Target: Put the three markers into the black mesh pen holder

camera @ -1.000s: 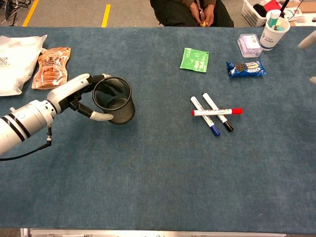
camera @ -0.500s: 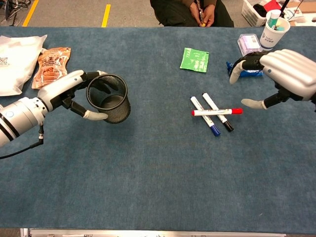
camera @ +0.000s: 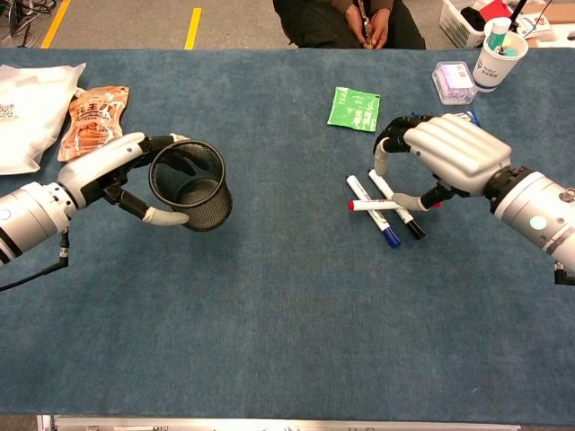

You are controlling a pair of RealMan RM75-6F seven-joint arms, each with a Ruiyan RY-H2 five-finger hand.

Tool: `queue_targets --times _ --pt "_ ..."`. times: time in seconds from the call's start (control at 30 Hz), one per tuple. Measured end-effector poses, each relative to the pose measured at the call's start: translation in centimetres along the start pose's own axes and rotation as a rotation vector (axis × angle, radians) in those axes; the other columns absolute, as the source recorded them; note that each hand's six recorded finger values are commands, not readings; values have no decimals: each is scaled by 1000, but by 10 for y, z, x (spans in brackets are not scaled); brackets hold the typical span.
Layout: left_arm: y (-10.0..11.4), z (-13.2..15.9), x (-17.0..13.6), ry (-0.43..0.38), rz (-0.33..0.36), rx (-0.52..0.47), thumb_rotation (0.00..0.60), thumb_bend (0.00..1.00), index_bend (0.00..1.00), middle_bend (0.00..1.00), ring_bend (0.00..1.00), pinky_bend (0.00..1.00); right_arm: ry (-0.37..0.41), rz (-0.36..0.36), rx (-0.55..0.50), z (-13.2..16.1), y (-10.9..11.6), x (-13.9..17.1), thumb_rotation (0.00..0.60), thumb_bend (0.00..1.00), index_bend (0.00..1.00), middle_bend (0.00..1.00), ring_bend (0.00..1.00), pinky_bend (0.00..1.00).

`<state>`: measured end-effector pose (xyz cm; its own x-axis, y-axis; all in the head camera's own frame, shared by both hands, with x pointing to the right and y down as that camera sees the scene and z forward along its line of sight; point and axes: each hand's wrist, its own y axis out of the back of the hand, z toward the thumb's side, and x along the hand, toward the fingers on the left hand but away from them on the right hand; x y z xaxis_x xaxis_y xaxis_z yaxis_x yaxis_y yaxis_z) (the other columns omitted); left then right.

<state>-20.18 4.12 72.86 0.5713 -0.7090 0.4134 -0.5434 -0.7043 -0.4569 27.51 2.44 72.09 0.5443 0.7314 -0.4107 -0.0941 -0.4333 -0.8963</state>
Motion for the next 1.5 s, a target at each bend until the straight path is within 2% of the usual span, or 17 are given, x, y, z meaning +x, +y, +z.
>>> queue_targets --times 0.27,0.5,1.5 --pt "-2 -1 0 -5 -13 -5 600 175 259 368 291 208 9 46 84 10 -18 -14 600 246 467 282 130 195" --pt "-1 -3 0 -3 -10 -9 600 175 259 368 291 209 -5 85 103 15 -33 -26 600 254 467 272 122 195" --pt "2 -10 -1 4 -4 -24 600 175 258 368 291 209 -28 129 104 18 -44 -42 600 303 503 272 121 195"
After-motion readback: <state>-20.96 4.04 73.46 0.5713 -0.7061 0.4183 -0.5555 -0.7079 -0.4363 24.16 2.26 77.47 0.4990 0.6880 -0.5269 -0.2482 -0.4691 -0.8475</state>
